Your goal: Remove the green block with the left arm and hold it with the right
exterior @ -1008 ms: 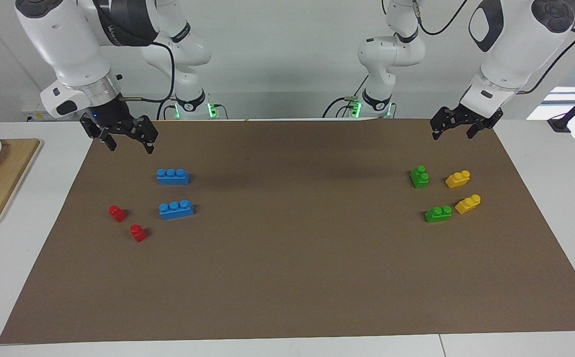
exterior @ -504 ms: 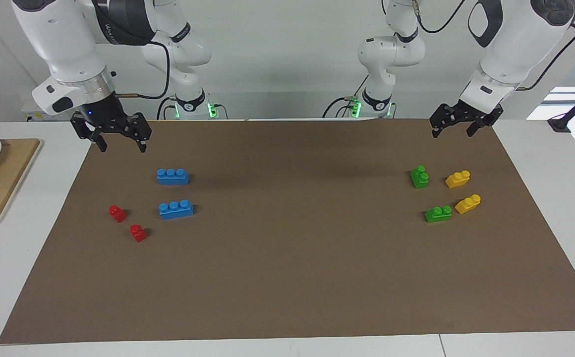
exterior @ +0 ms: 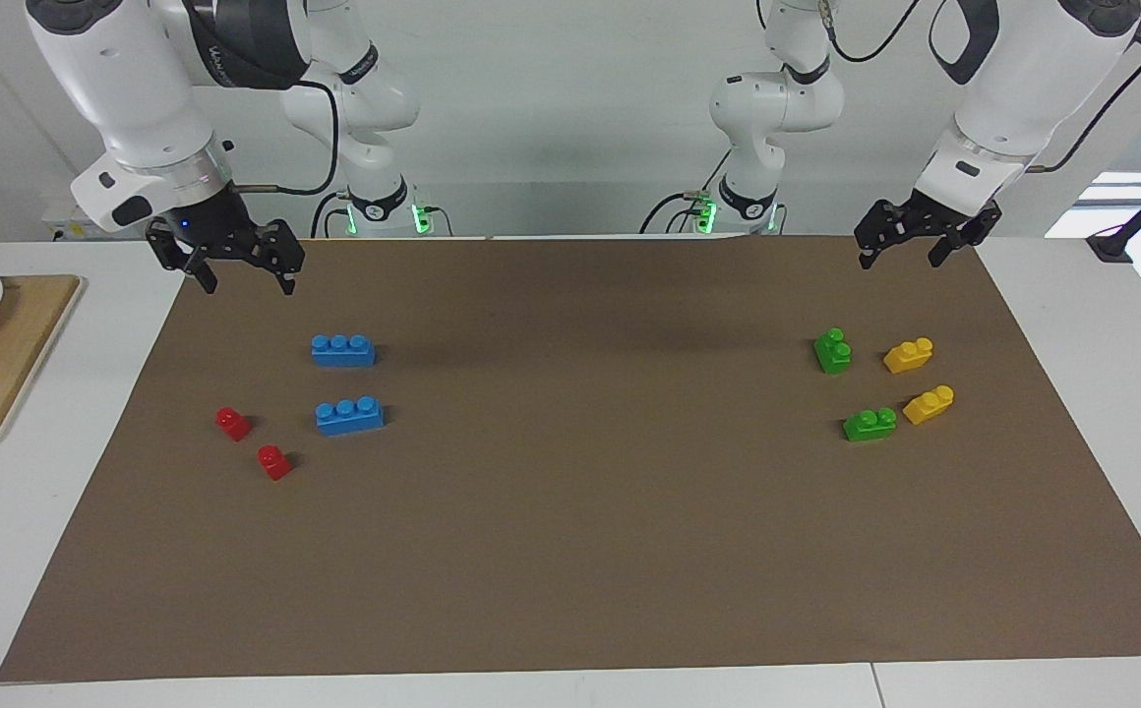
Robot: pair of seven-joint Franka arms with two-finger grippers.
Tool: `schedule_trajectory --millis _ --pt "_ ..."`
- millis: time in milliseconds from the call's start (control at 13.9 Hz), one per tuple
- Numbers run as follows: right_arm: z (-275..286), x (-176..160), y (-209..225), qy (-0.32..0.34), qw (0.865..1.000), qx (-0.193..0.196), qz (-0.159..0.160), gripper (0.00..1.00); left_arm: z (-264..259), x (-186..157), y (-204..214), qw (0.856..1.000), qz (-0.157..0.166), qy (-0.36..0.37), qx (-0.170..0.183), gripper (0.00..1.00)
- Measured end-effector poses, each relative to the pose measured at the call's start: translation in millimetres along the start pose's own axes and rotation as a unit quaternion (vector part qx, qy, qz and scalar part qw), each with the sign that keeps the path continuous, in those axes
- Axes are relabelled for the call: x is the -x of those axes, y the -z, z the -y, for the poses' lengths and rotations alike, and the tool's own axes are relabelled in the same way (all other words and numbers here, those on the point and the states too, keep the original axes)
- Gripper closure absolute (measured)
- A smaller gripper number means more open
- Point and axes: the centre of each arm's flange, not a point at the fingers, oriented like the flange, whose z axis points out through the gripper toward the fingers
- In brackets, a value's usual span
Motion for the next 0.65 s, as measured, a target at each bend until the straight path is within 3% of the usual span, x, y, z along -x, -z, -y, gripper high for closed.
schedule_trajectory --millis 648 --pt "2.1 1.2 -0.6 0.001 1.0 0.0 0.004 0.0 -0.1 -0.5 0.4 1.0 -0.002 0.0 0.0 0.0"
